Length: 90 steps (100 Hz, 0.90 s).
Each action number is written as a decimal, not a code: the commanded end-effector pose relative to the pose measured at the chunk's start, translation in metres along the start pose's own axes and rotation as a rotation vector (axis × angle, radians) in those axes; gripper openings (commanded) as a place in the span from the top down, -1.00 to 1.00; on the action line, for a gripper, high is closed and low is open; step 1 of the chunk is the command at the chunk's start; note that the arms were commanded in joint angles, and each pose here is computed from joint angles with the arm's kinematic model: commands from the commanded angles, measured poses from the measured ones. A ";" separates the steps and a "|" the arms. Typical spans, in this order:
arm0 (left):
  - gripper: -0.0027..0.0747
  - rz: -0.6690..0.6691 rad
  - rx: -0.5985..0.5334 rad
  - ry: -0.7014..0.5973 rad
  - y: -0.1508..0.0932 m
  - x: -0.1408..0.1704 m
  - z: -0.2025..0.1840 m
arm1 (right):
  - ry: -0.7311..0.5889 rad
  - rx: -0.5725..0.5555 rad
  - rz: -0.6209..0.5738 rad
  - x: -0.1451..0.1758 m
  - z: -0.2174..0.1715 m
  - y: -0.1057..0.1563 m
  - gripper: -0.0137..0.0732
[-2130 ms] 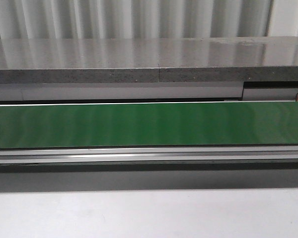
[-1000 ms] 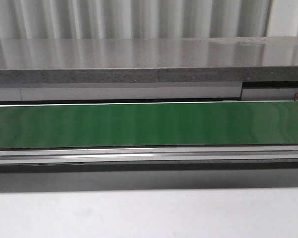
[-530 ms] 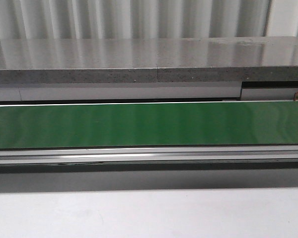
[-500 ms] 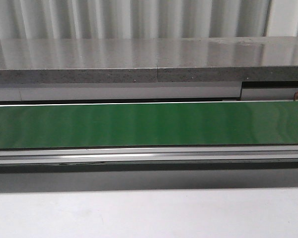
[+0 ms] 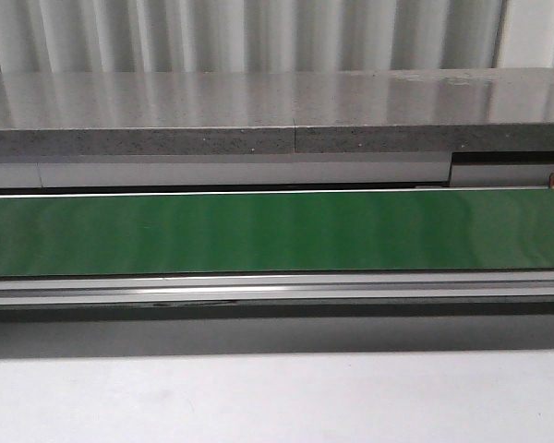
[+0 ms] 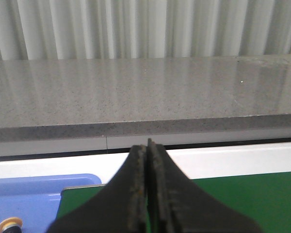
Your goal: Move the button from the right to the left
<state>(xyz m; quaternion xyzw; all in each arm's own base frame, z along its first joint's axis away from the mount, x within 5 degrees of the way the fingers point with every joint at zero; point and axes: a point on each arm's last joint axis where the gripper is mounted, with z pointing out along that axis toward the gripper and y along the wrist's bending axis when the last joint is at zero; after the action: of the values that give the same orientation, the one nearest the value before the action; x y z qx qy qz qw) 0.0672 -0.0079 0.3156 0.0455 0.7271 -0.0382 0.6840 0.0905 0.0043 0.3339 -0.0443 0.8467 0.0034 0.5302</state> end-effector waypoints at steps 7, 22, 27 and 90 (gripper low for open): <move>0.98 0.006 -0.026 -0.168 0.001 0.015 -0.009 | -0.095 0.014 -0.005 -0.013 -0.004 -0.001 0.84; 0.98 -0.013 -0.029 -0.183 0.001 0.053 -0.016 | -0.095 0.014 -0.005 -0.013 -0.004 -0.001 0.84; 0.98 -0.022 -0.029 -0.190 0.001 0.064 -0.017 | -0.095 0.014 -0.005 -0.013 -0.004 -0.001 0.84; 0.98 -0.024 -0.016 -0.232 0.000 0.103 -0.008 | -0.089 0.012 -0.005 -0.013 -0.004 -0.001 0.84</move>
<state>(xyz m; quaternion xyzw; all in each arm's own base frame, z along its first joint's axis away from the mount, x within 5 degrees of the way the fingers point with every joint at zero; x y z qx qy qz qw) 0.0554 -0.0053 0.2125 0.0289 0.6787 -0.0397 0.7328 0.0905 0.0043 0.3339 -0.0443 0.8467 0.0034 0.5302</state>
